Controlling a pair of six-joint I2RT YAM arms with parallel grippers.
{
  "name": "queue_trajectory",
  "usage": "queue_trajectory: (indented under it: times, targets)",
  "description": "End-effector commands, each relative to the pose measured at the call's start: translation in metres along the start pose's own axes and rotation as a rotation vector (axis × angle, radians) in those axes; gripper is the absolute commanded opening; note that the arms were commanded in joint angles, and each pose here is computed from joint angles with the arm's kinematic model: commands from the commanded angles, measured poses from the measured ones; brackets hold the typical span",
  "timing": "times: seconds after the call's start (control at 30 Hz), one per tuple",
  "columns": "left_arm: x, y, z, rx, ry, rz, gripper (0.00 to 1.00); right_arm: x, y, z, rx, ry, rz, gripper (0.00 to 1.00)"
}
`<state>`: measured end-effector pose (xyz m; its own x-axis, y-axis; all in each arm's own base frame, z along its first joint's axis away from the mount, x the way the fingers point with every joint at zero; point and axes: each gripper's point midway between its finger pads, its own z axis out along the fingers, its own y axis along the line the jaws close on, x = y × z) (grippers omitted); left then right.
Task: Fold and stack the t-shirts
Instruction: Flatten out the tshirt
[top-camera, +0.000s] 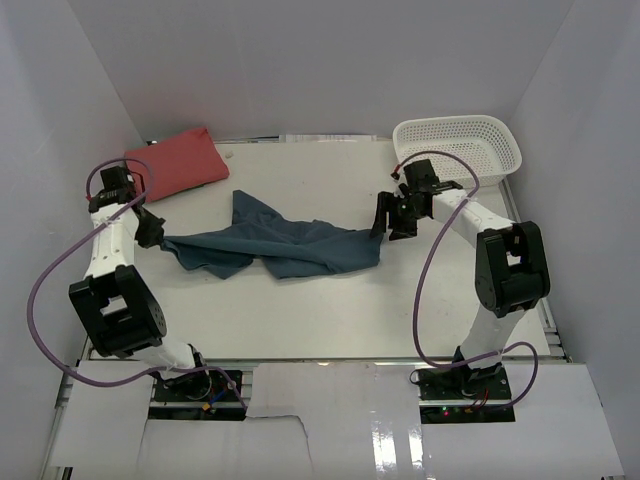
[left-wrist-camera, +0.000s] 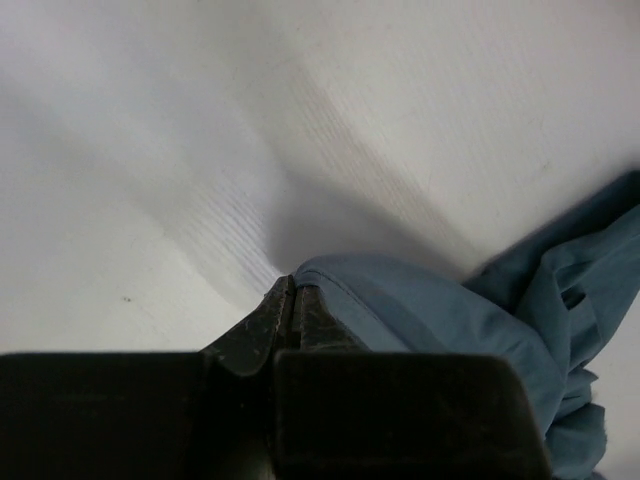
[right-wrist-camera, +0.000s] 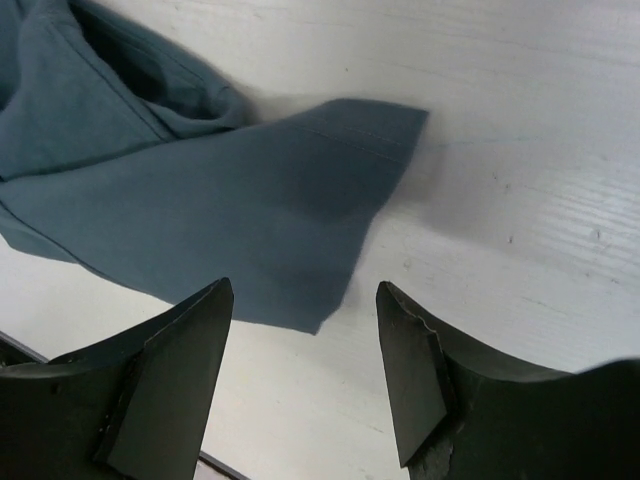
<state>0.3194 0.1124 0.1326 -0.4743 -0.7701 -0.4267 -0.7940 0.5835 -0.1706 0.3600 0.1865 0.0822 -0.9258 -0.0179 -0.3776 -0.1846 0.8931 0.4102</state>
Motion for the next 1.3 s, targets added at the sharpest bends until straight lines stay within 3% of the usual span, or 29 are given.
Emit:
queue_trajectory:
  times: [0.0,0.2,1.27]
  targets:
    - [-0.033,-0.015,-0.002,0.037,-0.071,-0.055,0.0,-0.012,0.016,-0.005,-0.119,-0.077,0.01,0.66]
    - [-0.052,-0.017,0.0,0.017,-0.118,-0.071,0.0,-0.008,0.002,0.005,-0.155,-0.113,0.078,0.65]
    - [-0.041,-0.024,0.008,0.068,-0.083,-0.054,0.0,-0.001,-0.016,0.057,-0.143,-0.084,0.289,0.55]
